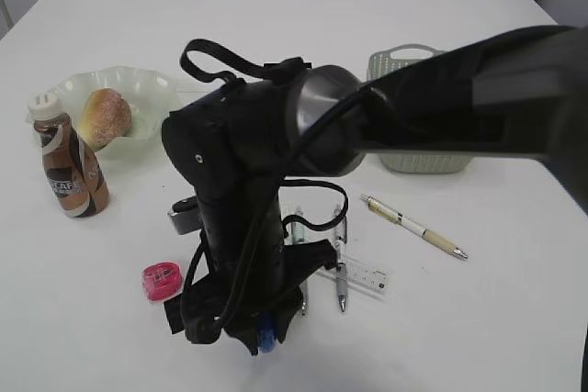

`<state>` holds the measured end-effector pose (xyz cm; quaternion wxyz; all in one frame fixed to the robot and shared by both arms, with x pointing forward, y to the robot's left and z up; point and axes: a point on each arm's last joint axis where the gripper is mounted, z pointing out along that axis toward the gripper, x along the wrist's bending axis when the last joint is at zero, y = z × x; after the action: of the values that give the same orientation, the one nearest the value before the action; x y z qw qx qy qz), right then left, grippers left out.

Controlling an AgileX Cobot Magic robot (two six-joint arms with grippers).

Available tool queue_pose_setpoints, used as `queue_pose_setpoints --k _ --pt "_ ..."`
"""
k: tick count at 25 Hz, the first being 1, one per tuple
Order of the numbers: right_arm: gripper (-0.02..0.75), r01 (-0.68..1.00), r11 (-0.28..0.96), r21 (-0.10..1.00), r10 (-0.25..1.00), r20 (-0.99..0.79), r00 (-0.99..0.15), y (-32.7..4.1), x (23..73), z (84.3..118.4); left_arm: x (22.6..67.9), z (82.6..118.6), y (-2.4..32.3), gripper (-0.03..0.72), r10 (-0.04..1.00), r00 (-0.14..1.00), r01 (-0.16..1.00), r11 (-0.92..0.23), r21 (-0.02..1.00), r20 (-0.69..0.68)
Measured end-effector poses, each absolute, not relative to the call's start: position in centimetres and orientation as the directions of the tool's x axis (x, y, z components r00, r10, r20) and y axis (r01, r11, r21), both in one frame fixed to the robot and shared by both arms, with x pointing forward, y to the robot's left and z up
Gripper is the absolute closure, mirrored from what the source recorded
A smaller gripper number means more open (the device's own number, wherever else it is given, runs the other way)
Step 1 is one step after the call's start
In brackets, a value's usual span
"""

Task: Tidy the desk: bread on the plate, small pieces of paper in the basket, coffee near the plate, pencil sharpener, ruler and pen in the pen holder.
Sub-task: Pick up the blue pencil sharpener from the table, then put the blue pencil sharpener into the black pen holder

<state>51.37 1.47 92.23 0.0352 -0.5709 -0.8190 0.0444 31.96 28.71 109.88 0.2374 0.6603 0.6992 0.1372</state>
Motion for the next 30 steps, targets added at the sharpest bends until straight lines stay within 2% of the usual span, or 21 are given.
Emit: queue_pose_setpoints --k 6,20,26,30 --pt "0.552 0.91 0.413 -0.044 0.909 -0.044 -0.414 1.3 52.2 93.6 32.0 109.9 28.7 0.322 0.988 -0.015 0.858 0.09 0.505 -0.151" --pt "0.552 0.733 0.656 0.178 0.751 -0.065 -0.657 2.6 49.9 100.3 32.0 109.9 28.7 0.325 0.989 -0.016 0.858 0.089 0.506 -0.147" --pt "0.552 0.584 0.71 0.393 0.661 -0.087 -0.745 2.4 49.9 105.0 32.0 109.9 28.7 0.326 0.989 -0.016 0.858 0.089 0.506 -0.147" --pt "0.552 0.505 0.652 0.566 0.665 -0.105 -0.74 1.3 50.5 108.8 32.0 109.9 28.7 0.326 0.989 -0.016 0.858 0.089 0.506 -0.147"
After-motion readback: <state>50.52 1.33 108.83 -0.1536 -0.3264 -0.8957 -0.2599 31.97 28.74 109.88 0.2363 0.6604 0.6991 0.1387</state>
